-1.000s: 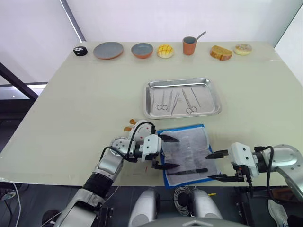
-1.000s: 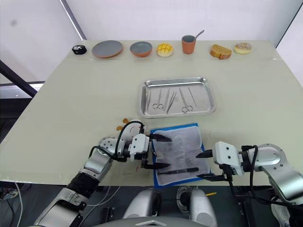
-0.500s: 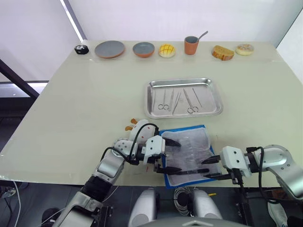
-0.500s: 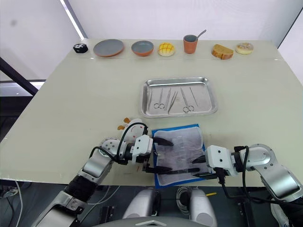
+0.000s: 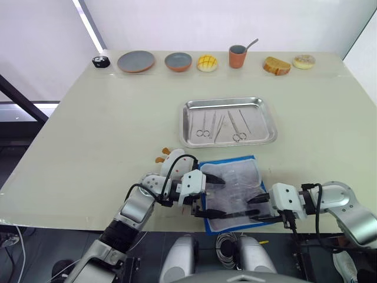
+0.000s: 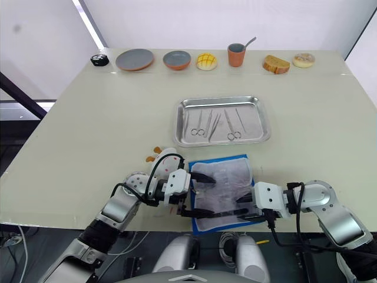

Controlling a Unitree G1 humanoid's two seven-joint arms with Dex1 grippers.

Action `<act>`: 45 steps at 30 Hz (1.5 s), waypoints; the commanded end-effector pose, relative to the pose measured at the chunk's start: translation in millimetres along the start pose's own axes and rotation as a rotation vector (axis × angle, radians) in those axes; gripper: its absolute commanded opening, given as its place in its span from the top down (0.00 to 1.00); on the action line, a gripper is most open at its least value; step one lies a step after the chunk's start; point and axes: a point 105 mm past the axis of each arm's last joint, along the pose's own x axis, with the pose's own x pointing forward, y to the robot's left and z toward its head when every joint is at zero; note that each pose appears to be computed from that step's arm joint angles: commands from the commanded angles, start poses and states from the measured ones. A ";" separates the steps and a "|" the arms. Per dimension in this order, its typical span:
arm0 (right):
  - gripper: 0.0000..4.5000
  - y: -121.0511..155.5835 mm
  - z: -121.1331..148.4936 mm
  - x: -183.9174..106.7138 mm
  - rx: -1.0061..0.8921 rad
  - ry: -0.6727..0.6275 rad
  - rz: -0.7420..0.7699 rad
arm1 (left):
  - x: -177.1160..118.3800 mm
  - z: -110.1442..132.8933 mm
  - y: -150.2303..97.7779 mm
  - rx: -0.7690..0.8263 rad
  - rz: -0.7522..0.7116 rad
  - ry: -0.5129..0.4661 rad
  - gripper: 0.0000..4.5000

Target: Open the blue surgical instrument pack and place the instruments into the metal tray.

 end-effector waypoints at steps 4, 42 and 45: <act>0.58 5.1 -3.7 8.3 -0.014 0.005 0.041 | 0.6 -17.3 -3.2 -0.052 -0.012 0.045 0.00; 0.98 -4.5 6.0 -7.8 -0.061 0.146 0.074 | 1.3 -35.4 -4.8 -0.049 -0.006 0.047 0.00; 0.98 -5.6 6.7 -12.4 -0.069 0.174 0.067 | 1.1 -35.7 -5.1 -0.049 -0.007 0.049 0.00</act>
